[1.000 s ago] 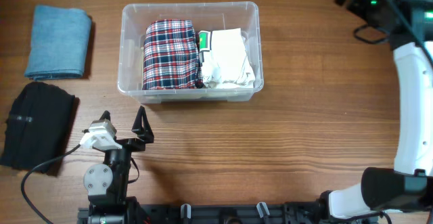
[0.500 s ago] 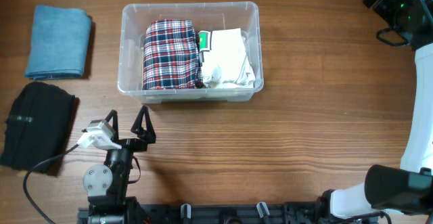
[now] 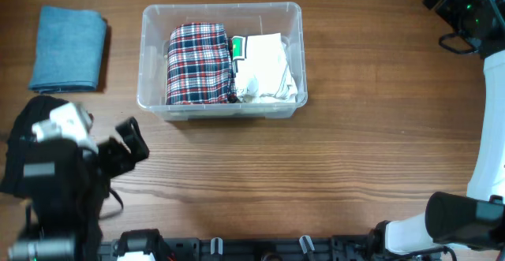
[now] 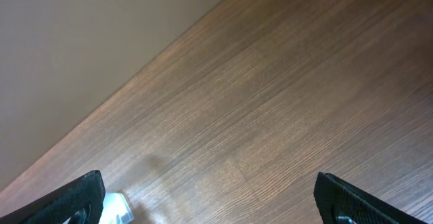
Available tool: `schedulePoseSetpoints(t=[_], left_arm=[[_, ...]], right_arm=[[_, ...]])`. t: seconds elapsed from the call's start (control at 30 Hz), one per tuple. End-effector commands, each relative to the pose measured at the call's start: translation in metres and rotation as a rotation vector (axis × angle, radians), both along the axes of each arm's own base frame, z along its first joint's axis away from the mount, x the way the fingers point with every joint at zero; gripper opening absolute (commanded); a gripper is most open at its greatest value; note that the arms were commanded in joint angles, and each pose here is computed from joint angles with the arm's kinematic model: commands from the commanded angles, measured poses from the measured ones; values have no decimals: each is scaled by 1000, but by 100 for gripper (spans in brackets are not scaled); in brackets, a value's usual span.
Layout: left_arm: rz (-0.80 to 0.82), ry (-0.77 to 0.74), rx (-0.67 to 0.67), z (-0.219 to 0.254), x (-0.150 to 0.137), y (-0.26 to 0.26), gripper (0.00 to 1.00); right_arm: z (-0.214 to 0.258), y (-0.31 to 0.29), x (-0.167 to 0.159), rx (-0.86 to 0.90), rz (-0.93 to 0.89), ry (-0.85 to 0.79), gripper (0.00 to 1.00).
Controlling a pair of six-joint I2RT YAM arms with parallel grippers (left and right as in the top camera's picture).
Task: Pack container
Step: 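Reach the left gripper toward the black cloth on the left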
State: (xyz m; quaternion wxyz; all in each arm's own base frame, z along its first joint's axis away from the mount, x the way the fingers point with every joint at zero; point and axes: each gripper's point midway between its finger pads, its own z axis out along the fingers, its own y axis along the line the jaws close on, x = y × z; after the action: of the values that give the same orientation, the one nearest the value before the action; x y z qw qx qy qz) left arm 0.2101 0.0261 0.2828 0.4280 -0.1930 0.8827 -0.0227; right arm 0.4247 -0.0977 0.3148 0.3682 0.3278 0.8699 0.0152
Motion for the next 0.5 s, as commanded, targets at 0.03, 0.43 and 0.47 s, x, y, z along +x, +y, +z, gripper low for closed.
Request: schedulePoseSetpoints(t=[0.03, 0.43, 0.47], left_arm=[[104, 330, 276, -37, 8, 48, 100], [91, 806, 512, -115, 40, 102, 100], [112, 819, 502, -117, 37, 108, 100]], right_arm=[[-3, -3, 0, 0, -16, 6, 100], [-3, -3, 0, 0, -16, 6, 100], [-3, -3, 0, 0, -16, 6, 100]])
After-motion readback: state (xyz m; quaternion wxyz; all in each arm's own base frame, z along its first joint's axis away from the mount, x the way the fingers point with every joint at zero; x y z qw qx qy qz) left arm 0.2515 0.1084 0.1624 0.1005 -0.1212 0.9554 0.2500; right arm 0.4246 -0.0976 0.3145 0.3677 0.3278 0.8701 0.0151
